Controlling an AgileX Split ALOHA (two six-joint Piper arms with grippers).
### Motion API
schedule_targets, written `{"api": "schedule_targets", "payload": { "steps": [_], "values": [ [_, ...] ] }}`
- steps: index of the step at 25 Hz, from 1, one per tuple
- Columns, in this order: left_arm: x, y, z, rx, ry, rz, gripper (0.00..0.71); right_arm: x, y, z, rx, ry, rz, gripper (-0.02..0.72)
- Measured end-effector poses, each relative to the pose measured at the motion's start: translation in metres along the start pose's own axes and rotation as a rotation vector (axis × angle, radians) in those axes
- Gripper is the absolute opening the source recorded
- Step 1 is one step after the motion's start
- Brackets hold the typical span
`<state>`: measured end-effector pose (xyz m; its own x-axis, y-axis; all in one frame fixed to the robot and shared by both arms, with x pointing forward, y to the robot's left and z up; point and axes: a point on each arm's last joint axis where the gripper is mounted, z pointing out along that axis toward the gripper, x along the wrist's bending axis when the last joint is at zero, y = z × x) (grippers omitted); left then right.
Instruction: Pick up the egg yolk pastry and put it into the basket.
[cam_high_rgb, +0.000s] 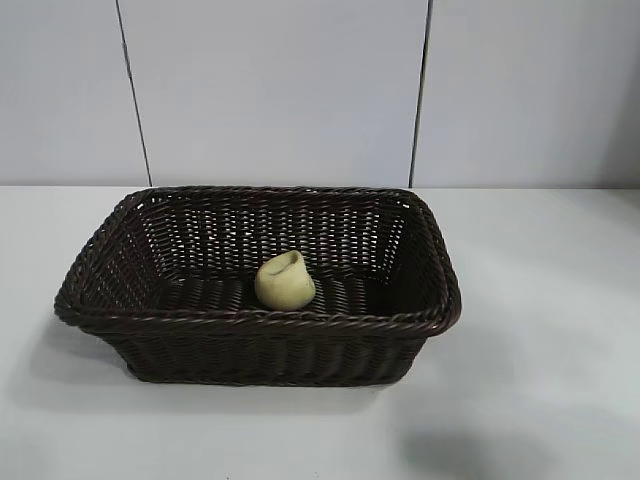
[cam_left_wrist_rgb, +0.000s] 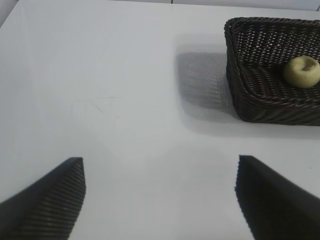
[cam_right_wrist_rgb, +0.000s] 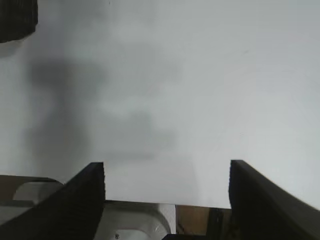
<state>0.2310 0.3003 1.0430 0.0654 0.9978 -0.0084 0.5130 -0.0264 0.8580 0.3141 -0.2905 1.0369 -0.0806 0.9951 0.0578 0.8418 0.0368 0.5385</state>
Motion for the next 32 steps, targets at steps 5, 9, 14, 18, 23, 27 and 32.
{"api": "schedule_targets", "payload": {
  "steps": [5, 9, 14, 18, 23, 27, 32],
  "values": [
    [0.0, 0.0, 0.0, -0.001, 0.0, 0.0, 0.597, 0.007, -0.005, -0.001, -0.008, 0.04, -0.11, 0.507],
    [0.0, 0.0, 0.0, -0.001, 0.0, 0.0, 0.597, 0.008, -0.004, -0.001, -0.021, 0.047, -0.109, 0.505],
    [0.0, 0.0, 0.0, -0.001, 0.0, 0.0, 0.597, 0.007, -0.007, -0.006, -0.06, 0.041, -0.105, 0.505],
    [0.0, 0.0, 0.0, -0.001, 0.0, 0.0, 0.597, 0.006, -0.013, -0.016, -0.136, 0.035, -0.111, 0.504],
    [0.0, 0.0, 0.0, -0.001, 0.0, 0.0, 0.597, 0.006, -0.027, -0.02, -0.199, 0.037, -0.11, 0.504],
    [0.0, 0.0, 0.0, -0.001, 0.0, 0.0, 0.597, 0.005, -0.035, -0.029, -0.278, 0.038, -0.113, 0.504],
    [0.0, 0.0, 0.0, -0.001, 0.0, 0.0, 0.597, 0.005, -0.04, -0.032, -0.309, 0.039, -0.115, 0.504]
  ]
}}
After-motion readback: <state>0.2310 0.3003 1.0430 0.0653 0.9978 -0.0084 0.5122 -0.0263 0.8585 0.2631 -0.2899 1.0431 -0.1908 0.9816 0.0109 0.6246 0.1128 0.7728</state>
